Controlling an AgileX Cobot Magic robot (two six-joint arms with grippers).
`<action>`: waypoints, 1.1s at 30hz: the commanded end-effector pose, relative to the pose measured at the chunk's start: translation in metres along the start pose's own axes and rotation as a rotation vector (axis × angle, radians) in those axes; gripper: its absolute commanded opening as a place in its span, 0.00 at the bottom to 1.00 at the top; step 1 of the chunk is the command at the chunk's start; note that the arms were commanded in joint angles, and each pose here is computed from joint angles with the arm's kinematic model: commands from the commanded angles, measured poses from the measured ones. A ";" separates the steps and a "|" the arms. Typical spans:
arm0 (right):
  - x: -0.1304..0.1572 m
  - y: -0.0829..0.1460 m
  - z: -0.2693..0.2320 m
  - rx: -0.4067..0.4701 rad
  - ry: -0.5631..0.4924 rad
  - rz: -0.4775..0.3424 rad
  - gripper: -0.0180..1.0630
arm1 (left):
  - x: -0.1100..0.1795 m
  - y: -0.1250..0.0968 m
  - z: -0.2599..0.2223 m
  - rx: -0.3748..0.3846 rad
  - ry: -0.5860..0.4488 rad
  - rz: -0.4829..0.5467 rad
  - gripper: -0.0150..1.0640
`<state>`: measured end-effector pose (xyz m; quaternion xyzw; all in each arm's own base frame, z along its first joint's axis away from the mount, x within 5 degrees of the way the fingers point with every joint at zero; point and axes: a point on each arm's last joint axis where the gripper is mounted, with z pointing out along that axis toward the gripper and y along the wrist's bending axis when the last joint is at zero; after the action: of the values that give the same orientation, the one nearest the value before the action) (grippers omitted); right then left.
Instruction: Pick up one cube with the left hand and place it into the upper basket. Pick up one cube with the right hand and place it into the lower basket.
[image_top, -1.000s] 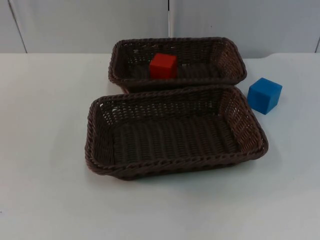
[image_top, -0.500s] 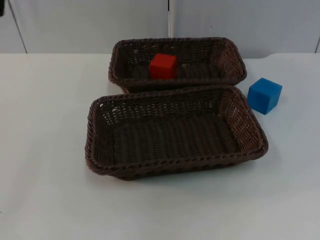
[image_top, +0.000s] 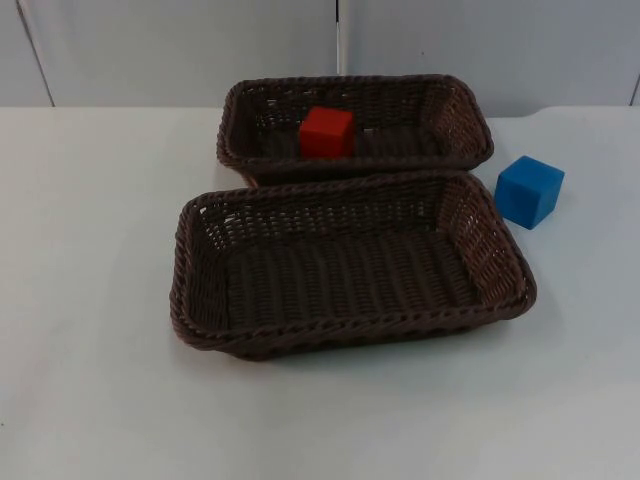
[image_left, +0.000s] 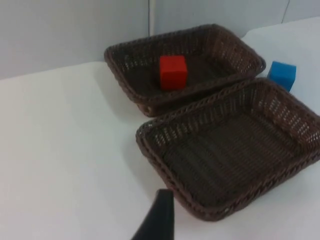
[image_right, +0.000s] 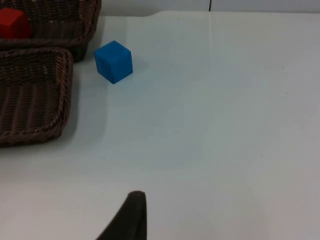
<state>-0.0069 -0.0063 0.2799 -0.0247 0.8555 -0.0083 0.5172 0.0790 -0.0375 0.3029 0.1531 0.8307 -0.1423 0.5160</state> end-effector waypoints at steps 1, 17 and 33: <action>0.000 0.000 0.000 0.002 -0.010 -0.004 0.99 | 0.007 0.001 0.001 -0.005 0.015 -0.008 0.78; 0.000 0.000 0.000 0.002 -0.010 0.000 0.99 | 0.010 0.002 0.002 -0.018 0.029 0.006 0.78; -0.001 0.000 0.000 0.002 -0.016 0.002 0.99 | 0.011 0.003 0.003 -0.029 0.031 0.020 0.78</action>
<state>-0.0068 -0.0063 0.2801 -0.0239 0.8550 -0.0077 0.5180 0.0785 -0.0351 0.2914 0.1595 0.8407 -0.1235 0.5026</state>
